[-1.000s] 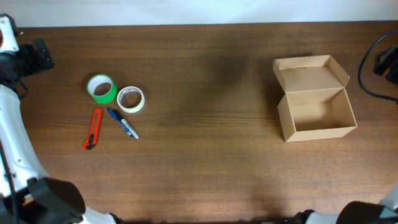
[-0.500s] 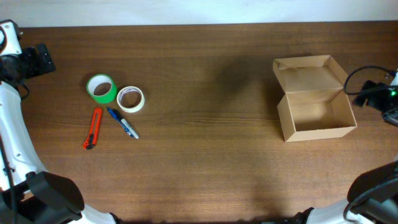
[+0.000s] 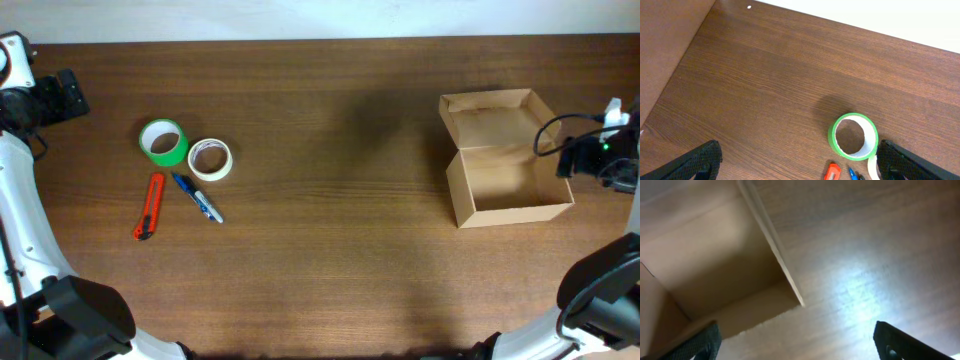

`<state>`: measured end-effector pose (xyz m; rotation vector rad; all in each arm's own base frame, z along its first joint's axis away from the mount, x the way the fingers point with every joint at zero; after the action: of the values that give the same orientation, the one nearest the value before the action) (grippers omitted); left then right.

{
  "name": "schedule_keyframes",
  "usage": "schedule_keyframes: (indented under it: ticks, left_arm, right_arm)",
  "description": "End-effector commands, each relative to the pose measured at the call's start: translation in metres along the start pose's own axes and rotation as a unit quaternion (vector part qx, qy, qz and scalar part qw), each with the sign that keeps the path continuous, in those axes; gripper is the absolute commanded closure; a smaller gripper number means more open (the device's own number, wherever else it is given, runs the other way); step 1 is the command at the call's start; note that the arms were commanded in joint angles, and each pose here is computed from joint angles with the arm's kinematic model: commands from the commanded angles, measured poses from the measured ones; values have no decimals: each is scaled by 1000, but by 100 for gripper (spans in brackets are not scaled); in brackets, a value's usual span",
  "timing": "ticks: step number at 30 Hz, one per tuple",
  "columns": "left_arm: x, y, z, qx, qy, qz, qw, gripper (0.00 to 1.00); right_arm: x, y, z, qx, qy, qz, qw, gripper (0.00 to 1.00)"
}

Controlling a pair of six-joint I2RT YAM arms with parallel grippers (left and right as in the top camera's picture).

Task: Pack container
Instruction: 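Move the right gripper to the cardboard box's right wall, then push the cardboard box leftward with the right gripper toward the items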

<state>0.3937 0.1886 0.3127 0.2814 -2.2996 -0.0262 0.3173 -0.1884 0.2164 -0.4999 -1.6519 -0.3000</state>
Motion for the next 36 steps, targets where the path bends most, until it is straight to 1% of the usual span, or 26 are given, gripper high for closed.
schedule_keyframes:
  ticks: [1, 3, 5, 7, 8, 10, 12, 14, 17, 23, 26, 28, 29, 30, 31, 32, 33, 34, 36]
  left_arm:
    - [5, 4, -4, -7, -7, -8, 1000, 1]
    - [5, 4, -4, -7, -7, -8, 1000, 0]
    - [5, 4, -4, -7, -7, -8, 1000, 1]
    - [5, 4, -4, -7, -6, -8, 1000, 1]
    - [5, 4, -4, -7, -7, -8, 1000, 1]
    - [5, 4, -4, -7, -7, -8, 1000, 1]
    - [5, 4, -4, -7, -7, -8, 1000, 1]
    - [5, 4, -4, -7, -7, -8, 1000, 1]
    - [5, 4, -4, -7, -6, -8, 1000, 1]
    - [5, 4, -4, -7, -7, -8, 1000, 1]
    - [5, 4, -4, -7, -7, -8, 1000, 1]
    - [5, 4, -4, -7, -6, -8, 1000, 1]
    - [5, 4, -4, -7, -7, -8, 1000, 1]
    - [5, 4, -4, -7, -7, -8, 1000, 0]
    - [5, 4, -4, -7, -7, -8, 1000, 1]
    - [5, 4, -4, -7, -7, -8, 1000, 1]
    - [5, 4, -4, -7, -7, -8, 1000, 1]
    - [5, 4, -4, -7, -7, -8, 1000, 0]
    - [5, 4, -4, -7, -7, -8, 1000, 1]
  right_arm:
    - [-5, 14, -2, 45, -1, -40, 998, 1]
    - [-5, 18, -1, 88, -3, -52, 995, 2]
    - [-5, 18, -5, 119, -14, -46, 992, 12]
    - [-5, 17, -14, 133, -38, -37, 990, 26]
    - [-5, 16, -17, 132, -46, -34, 990, 29]
    - [-5, 16, -25, 131, -65, -30, 989, 30]
    - [-7, 17, -27, 142, -67, -30, 987, 30]
    - [-13, 17, -27, 152, -57, -30, 986, 23]
    - [-28, 18, -21, 157, -22, -36, 987, 20]
    - [-69, 22, -13, 147, 53, -46, 987, 20]
    - [-90, 24, -13, 134, 80, -49, 987, 27]
    - [-101, 25, -12, 126, 92, -49, 987, 37]
    - [-107, 26, -13, 118, 97, -50, 987, 45]
    - [-111, 27, -12, 113, 101, -52, 987, 60]
    - [-113, 27, -12, 108, 103, -54, 987, 73]
    - [-114, 29, -12, 108, 103, -59, 987, 85]
    - [-114, 30, -13, 107, 101, -65, 987, 94]
    - [-114, 32, -14, 106, 98, -72, 987, 96]
    - [-111, 36, -16, 104, 91, -90, 986, 96]
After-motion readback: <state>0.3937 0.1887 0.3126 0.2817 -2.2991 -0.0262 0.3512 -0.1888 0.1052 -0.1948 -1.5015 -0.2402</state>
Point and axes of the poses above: each gripper's point midway between its finger pads, its own x axis back along the fingers, its own y axis along the line the jaws close on, z = x × y, the point moved 6 cm from there along x, back along the fingers, and after that the axes turned 9 degrees about -x, right-handed, at the moved point
